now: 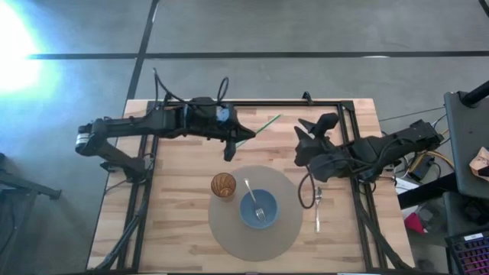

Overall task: Pick & Place Utensil
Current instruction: Put the straw into the cup on the place mat

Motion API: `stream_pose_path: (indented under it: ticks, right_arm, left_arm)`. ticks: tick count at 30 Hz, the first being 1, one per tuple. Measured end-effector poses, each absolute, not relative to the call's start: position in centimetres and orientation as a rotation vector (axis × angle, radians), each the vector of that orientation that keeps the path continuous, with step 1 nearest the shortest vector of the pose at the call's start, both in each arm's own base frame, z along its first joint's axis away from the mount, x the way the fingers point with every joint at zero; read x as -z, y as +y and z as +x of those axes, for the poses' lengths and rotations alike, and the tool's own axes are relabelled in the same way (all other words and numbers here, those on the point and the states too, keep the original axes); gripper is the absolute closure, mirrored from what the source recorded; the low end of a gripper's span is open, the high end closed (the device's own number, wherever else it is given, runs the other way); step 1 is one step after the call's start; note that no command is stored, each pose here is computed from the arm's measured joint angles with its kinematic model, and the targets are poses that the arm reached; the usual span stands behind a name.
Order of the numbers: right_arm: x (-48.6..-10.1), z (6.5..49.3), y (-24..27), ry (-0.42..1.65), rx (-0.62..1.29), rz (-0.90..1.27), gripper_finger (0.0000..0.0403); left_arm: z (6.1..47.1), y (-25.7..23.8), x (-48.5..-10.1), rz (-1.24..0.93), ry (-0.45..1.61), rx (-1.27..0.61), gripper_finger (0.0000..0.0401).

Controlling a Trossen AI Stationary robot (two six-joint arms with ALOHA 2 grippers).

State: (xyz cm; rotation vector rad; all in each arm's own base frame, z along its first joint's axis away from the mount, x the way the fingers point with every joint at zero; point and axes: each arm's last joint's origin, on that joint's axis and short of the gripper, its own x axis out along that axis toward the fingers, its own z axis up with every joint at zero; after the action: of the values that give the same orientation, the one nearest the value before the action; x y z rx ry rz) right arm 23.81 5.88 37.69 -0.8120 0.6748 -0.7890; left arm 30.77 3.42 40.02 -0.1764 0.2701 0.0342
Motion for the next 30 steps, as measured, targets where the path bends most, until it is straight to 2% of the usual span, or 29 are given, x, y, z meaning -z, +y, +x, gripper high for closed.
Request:
stream_pose_path:
  ticks: [6, 13, 20, 30]
  right_arm:
    - [-37.0, 23.1, 5.7, 0.694, 0.809, -0.756, 0.0273]
    - [-36.1, 22.6, 5.6, 0.744, 0.784, -0.701, 0.0266]
    - [-35.7, 22.6, 5.6, 0.76, 0.743, -0.65, 0.0279]
    - [-35.5, 22.5, 5.6, 0.754, 0.757, -0.618, 0.0294]
  left_arm:
    - [29.6, 2.1, -40.1, -0.105, 0.225, -0.049, 0.0401]
    - [28.2, 0.8, -38.0, -0.079, 0.098, -0.029, 0.0401]
    - [26.3, -0.3, -35.4, -0.069, -0.083, 0.015, 0.0401]
    - [24.2, -2.9, -32.9, -0.031, -0.187, 0.125, 0.0401]
